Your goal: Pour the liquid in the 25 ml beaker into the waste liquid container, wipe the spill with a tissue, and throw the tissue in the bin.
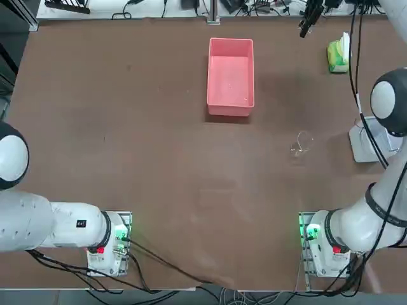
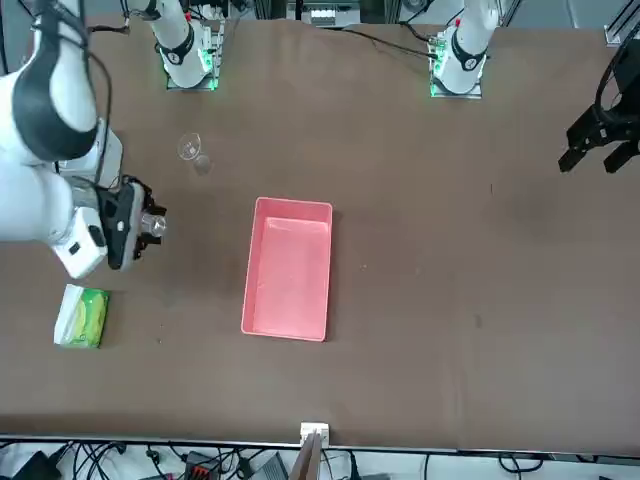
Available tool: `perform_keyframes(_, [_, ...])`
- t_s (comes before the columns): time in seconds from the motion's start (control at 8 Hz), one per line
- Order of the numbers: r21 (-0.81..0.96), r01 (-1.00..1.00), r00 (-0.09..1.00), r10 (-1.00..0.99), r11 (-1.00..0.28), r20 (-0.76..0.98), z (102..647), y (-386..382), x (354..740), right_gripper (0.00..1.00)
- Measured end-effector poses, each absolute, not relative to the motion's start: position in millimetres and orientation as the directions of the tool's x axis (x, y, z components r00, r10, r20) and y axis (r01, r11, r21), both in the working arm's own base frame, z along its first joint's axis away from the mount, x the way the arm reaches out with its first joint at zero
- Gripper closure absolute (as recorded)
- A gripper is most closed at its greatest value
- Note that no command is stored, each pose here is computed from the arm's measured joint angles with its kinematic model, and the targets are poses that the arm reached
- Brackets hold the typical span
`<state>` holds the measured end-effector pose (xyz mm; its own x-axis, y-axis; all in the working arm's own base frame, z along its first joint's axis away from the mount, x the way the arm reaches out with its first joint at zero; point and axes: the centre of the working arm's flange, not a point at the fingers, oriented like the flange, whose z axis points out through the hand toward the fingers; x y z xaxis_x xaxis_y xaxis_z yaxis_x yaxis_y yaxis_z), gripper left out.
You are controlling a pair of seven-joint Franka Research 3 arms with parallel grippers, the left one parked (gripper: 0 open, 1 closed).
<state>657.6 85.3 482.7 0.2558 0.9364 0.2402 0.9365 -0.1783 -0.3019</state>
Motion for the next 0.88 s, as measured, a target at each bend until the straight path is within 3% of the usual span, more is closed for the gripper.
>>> perform_keyframes(0.88, [-0.137, 0.982, 0.001, 0.731, 0.127, 0.683, 341.5, -33.2, 643.6, 0.53])
